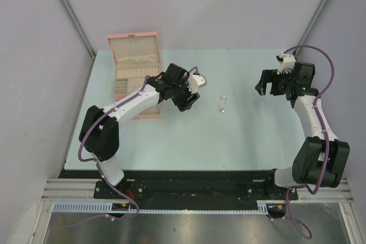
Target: Organize the mixed jewelry
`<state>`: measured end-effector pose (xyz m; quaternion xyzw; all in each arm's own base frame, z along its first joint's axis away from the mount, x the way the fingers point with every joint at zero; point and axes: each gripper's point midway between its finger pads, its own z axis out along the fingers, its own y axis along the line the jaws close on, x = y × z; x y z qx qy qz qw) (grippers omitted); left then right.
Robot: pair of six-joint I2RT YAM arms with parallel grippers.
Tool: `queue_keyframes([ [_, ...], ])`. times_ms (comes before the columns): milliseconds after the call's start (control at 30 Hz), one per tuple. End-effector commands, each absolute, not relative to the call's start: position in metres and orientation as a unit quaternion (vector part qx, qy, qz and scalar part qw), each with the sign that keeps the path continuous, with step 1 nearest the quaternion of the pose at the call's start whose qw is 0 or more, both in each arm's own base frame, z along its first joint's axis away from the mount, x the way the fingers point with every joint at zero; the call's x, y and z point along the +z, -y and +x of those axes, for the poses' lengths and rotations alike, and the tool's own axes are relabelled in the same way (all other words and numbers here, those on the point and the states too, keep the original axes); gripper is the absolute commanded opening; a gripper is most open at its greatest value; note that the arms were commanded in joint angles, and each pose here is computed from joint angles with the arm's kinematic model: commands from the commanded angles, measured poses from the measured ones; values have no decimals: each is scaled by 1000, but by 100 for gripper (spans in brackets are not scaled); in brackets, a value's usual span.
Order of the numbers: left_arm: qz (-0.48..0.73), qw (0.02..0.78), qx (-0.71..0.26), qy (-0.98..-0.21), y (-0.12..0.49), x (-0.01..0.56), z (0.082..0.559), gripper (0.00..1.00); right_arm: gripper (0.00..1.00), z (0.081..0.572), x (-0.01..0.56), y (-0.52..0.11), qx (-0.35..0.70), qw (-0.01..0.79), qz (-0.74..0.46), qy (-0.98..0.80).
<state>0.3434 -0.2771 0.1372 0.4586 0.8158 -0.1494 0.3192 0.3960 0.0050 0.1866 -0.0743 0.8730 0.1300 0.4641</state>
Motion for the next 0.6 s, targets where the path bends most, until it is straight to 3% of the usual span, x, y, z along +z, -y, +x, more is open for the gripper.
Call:
queue_keyframes([
  [0, 608, 338, -145, -704, 296, 148, 349, 63, 100, 399, 193, -2, 130, 473, -82, -868],
  [233, 741, 315, -116, -582, 304, 135, 359, 61, 100, 399, 188, -2, 135, 467, -82, -870],
  [567, 844, 303, -85, -435, 311, 106, 380, 59, 100, 400, 184, 2, 132, 463, -81, -873],
])
